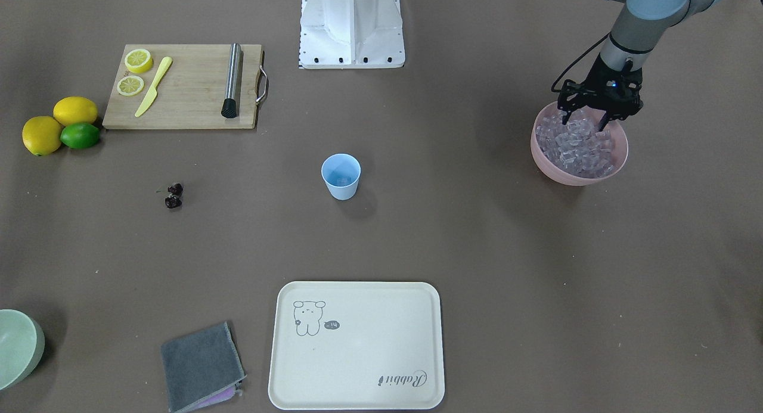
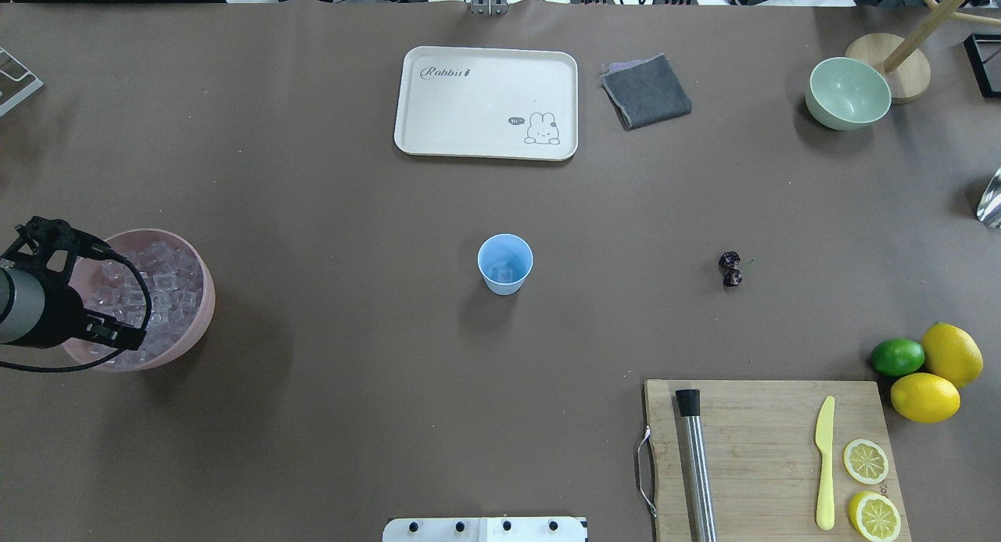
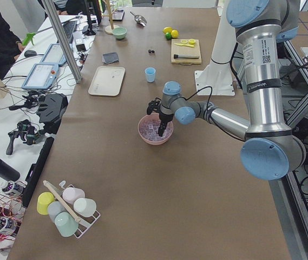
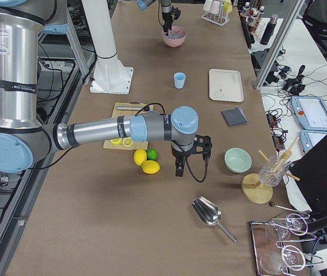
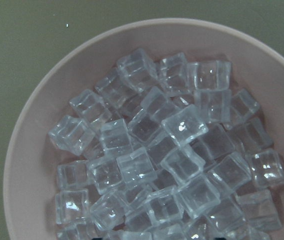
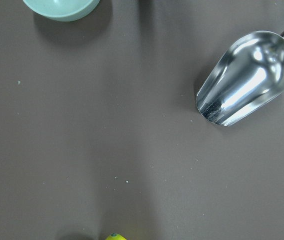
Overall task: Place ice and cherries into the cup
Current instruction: 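Lower the left gripper into the bowl and grasp another ice cube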
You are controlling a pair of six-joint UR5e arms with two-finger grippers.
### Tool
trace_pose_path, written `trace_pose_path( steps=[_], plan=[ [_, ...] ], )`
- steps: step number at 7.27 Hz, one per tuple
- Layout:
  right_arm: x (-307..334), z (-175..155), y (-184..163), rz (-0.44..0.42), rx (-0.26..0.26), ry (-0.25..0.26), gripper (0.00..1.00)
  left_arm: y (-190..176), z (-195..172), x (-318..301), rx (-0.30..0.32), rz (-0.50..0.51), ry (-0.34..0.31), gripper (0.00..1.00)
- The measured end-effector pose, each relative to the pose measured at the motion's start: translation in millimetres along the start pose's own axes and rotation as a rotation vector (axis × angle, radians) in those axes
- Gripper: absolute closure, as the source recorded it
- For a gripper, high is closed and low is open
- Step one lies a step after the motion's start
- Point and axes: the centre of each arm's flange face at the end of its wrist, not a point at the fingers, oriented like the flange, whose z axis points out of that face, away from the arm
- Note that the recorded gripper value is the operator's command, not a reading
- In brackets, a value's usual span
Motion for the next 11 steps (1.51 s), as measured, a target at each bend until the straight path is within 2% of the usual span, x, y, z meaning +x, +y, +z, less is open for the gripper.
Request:
trace_pose_path(
  steps=[5, 6, 9, 10, 11],
  plan=[
    [-1.2, -1.4, 0.1, -0.003, 0.003, 0.001, 0.00, -0.1, 6.3, -2.7, -0.007, -0.003, -0.005, 0.27],
    [-1.5, -2.0, 0.2, -0.003, 0.004, 0.001, 0.00, -0.1, 7.4, -3.2, -0.008, -0.003, -0.006, 0.32],
    [-4.9, -5.7, 0.9, -0.011, 0.012, 0.001, 0.00, 0.3, 6.9, -2.8, -0.010, -0.003, -0.003, 0.56],
    [-5.8, -6.5, 1.1, -0.012, 0.014, 0.001, 0.00, 1.0, 7.0, -3.5, -0.012, -0.005, -0.003, 0.68],
    [-6.0, -6.7, 1.2, -0.013, 0.014, 0.001, 0.00, 1.6, 7.1, -4.1, -0.013, -0.006, -0.004, 0.88]
  ],
)
